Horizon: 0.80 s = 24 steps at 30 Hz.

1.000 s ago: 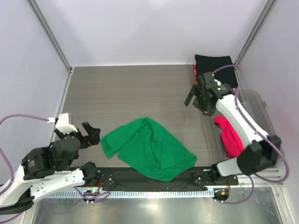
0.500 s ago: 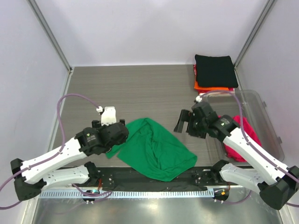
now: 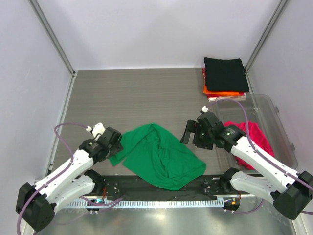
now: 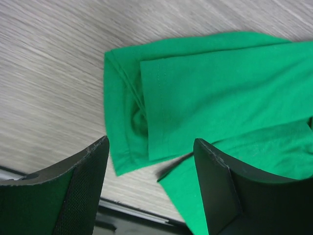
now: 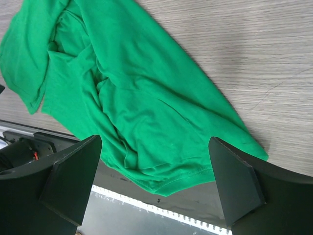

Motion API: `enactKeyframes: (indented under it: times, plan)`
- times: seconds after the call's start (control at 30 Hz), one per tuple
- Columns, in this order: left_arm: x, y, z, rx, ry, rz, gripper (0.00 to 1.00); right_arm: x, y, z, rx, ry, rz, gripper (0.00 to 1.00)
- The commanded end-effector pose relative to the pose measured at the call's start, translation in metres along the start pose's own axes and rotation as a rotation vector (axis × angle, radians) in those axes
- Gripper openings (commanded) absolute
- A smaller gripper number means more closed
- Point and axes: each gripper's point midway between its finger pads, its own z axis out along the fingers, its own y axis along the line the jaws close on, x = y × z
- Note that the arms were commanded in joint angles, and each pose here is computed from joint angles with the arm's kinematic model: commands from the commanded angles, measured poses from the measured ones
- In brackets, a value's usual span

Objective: Fold and stack the t-shirts
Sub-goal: Move the tshirt to the center of the board

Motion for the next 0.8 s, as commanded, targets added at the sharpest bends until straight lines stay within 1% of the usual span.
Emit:
enactKeyframes:
  times: [0.0,0.23,0.33,0.4,0.43,0.47,0.5,0.53,0.57,0.6,0.63,0.67,0.7,0.73,0.77]
  plan:
    - [0.000,-0.026,0.010,0.114,0.029,-0.101,0.70,0.001,0.003,0.009,-0.016,-0.003,-0.010,0.97]
    - [0.013,-0.033,0.029,0.088,0.091,-0.084,0.67,0.013,-0.009,0.027,0.015,0.034,-0.012,0.97]
    - [0.019,-0.036,0.032,0.099,0.110,-0.092,0.61,0.013,-0.011,0.031,0.029,0.039,-0.017,0.97]
    - [0.021,-0.036,0.034,0.101,0.112,-0.093,0.52,0.013,-0.013,0.034,0.040,0.041,-0.019,0.97]
    - [0.021,-0.035,0.035,0.101,0.110,-0.092,0.45,0.015,-0.014,0.035,0.046,0.048,-0.022,0.97]
    - [0.020,-0.035,0.035,0.099,0.108,-0.092,0.28,0.014,-0.014,0.037,0.047,0.047,-0.022,0.97]
    - [0.017,-0.037,0.034,0.103,0.097,-0.091,0.16,0.016,-0.016,0.040,0.055,0.056,-0.020,0.97]
    - [0.013,-0.038,0.032,0.103,0.086,-0.093,0.06,0.018,-0.018,0.041,0.061,0.061,-0.020,0.97]
    - [0.011,-0.033,0.027,0.078,0.090,-0.083,0.00,0.019,-0.019,0.042,0.063,0.063,-0.020,0.97]
    - [-0.008,-0.044,0.014,0.106,0.051,-0.093,0.00,0.019,-0.020,0.043,0.067,0.065,-0.020,0.97]
    - [-0.017,-0.032,0.006,0.051,0.029,-0.073,0.00,0.020,-0.021,0.044,0.071,0.069,-0.020,0.97]
    - [-0.031,-0.034,-0.005,0.050,0.002,-0.073,0.00,0.021,-0.021,0.044,0.072,0.070,-0.020,0.97]
    - [-0.064,-0.051,-0.029,0.106,-0.064,-0.103,0.00,0.021,-0.021,0.044,0.072,0.070,-0.020,0.97]
    - [-0.081,-0.044,-0.038,0.077,-0.090,-0.094,0.00,0.020,-0.021,0.044,0.072,0.068,-0.022,0.97]
    - [-0.098,-0.046,-0.048,0.088,-0.116,-0.104,0.00,0.019,-0.020,0.044,0.071,0.068,-0.020,0.97]
